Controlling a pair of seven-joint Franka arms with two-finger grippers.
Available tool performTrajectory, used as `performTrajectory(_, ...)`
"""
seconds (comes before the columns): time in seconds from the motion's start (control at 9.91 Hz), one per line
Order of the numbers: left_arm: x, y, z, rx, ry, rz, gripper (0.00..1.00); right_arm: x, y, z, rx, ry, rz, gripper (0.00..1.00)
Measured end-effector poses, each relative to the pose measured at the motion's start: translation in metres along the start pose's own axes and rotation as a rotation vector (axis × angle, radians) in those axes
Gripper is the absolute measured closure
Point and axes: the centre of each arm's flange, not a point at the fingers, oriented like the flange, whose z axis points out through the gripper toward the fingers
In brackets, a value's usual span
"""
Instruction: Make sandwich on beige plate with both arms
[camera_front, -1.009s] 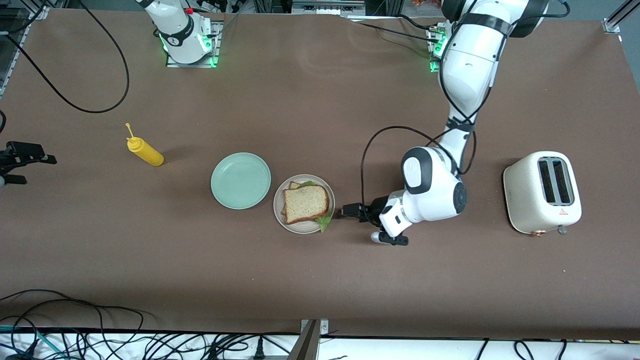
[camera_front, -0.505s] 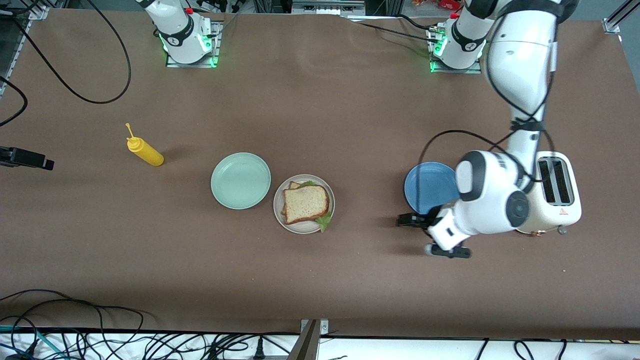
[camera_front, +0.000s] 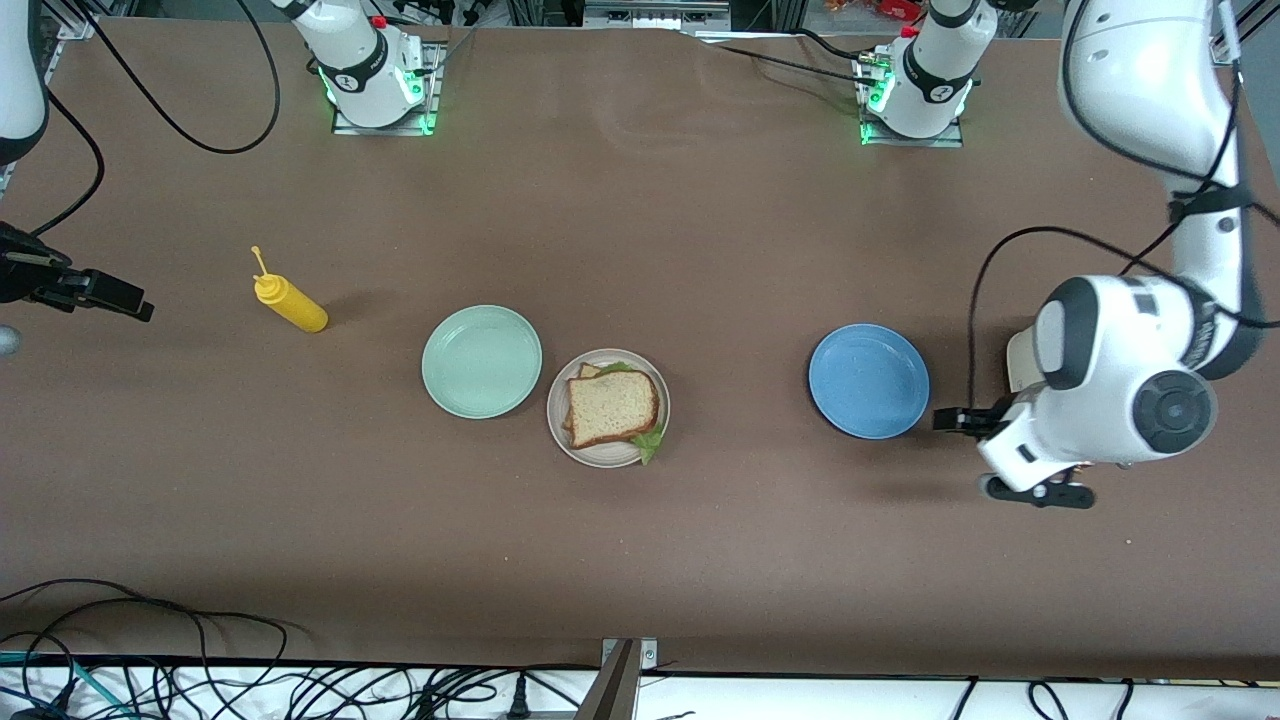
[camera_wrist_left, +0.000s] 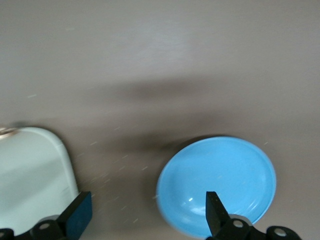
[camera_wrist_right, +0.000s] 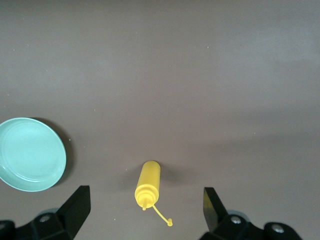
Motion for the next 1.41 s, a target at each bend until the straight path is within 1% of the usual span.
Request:
performTrajectory(0.1,-0.012,-0.009,-0.02,0.013,-0.018,-0.007,0.0,-0.001,0.0,-0.002,-0.002,0.003,0.009,0.0)
performTrajectory(0.4,-0.044,-0.024,-0.052,-0.005,-0.114,-0.032,0.0,-0.001,-0.002,-0.002,-0.003,0.0,0.02,0.0)
performTrajectory(0.61,-0.052,-0.033,-0.055,-0.006,-0.15,-0.054,0.0,-0.001,-0.009,-0.002,-0.003,0.0,0.042,0.0)
performTrajectory(0.71,-0.055,-0.044,-0.057,-0.005,-0.153,-0.073,0.0,-0.001,-0.011,-0.002,-0.003,0.001,0.051,0.0)
performTrajectory(0.81,-0.06,-0.06,-0.067,-0.012,-0.138,-0.097,0.0,-0.001,-0.011,-0.002,-0.003,0.001,0.071,0.0)
performTrajectory(1.01,-0.077,-0.086,-0.097,-0.049,-0.09,-0.121,0.0,-0.001,-0.013,-0.003,-0.002,0.002,0.115,0.0)
performTrajectory(1.21,-0.095,-0.08,-0.119,-0.021,-0.046,-0.092,0.0,-0.001,-0.014,-0.002,-0.002,0.002,0.119,0.0)
performTrajectory(1.41,-0.116,-0.061,-0.13,-0.02,0.001,-0.055,0.0,-0.001,-0.015,-0.002,-0.002,0.002,0.117,0.0)
